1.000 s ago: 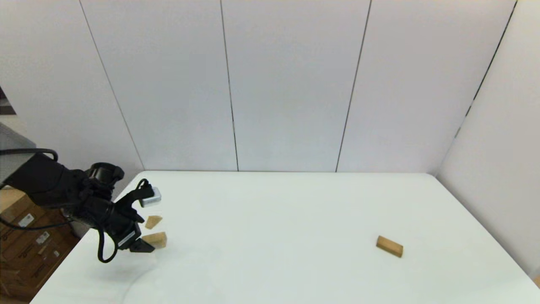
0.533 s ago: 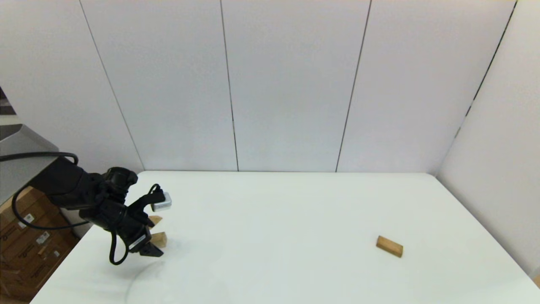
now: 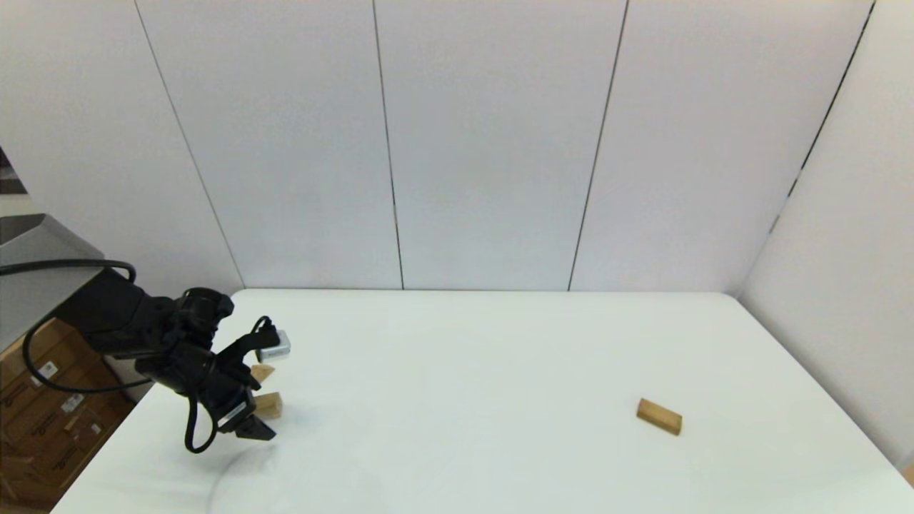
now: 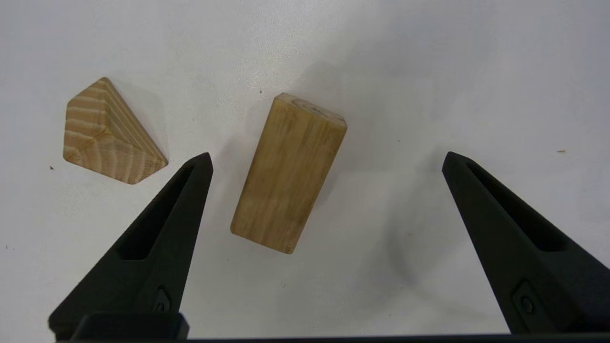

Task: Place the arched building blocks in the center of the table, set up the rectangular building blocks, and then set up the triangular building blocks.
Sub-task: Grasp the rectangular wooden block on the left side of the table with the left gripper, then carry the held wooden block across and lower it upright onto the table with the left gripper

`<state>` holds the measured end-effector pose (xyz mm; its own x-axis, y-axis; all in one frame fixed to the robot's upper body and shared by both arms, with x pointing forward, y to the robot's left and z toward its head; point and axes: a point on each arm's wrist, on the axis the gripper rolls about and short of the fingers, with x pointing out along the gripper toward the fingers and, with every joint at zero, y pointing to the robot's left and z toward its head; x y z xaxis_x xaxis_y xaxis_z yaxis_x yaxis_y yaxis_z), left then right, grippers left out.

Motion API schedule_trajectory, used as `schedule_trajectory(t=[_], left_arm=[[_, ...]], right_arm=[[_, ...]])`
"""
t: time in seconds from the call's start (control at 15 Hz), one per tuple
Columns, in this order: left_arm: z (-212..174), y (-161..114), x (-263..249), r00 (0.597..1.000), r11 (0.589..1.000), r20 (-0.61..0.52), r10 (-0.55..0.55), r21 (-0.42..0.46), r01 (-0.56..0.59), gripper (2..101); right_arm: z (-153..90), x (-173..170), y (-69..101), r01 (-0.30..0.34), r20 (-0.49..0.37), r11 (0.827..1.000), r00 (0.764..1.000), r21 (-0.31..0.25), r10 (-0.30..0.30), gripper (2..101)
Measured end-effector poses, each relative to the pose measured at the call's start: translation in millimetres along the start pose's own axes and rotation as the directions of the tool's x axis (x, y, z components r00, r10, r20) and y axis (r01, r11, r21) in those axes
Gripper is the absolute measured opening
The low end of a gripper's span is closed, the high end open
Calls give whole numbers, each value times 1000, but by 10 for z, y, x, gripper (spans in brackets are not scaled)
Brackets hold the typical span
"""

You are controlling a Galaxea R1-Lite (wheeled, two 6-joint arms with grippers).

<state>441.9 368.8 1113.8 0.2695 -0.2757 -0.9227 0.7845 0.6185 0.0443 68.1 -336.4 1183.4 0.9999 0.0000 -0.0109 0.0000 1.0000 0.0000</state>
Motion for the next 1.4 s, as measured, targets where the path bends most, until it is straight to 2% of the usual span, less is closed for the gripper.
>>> schedule_trajectory(t=[0.53, 0.73, 1.0, 1.07, 1.4], left_arm=[[-78, 49, -11, 998, 999, -48, 34, -21, -35, 978], [-81, 55, -16, 998, 999, -47, 37, -24, -38, 683], [-78, 66, -23, 998, 999, -45, 41, -26, -42, 433], [-78, 66, -22, 998, 999, -45, 41, -24, -42, 257], [-56, 58, -26, 999, 999, -37, 38, -20, -39, 258]], right_arm=[[0, 0, 0, 0, 0, 1000, 1000, 0, 0, 980], [-1, 0, 0, 0, 0, 1000, 1000, 0, 0, 980], [-1, 0, 0, 0, 0, 1000, 1000, 0, 0, 980], [-1, 0, 0, 0, 0, 1000, 1000, 0, 0, 980], [-1, 0, 0, 0, 0, 1000, 1000, 0, 0, 980]])
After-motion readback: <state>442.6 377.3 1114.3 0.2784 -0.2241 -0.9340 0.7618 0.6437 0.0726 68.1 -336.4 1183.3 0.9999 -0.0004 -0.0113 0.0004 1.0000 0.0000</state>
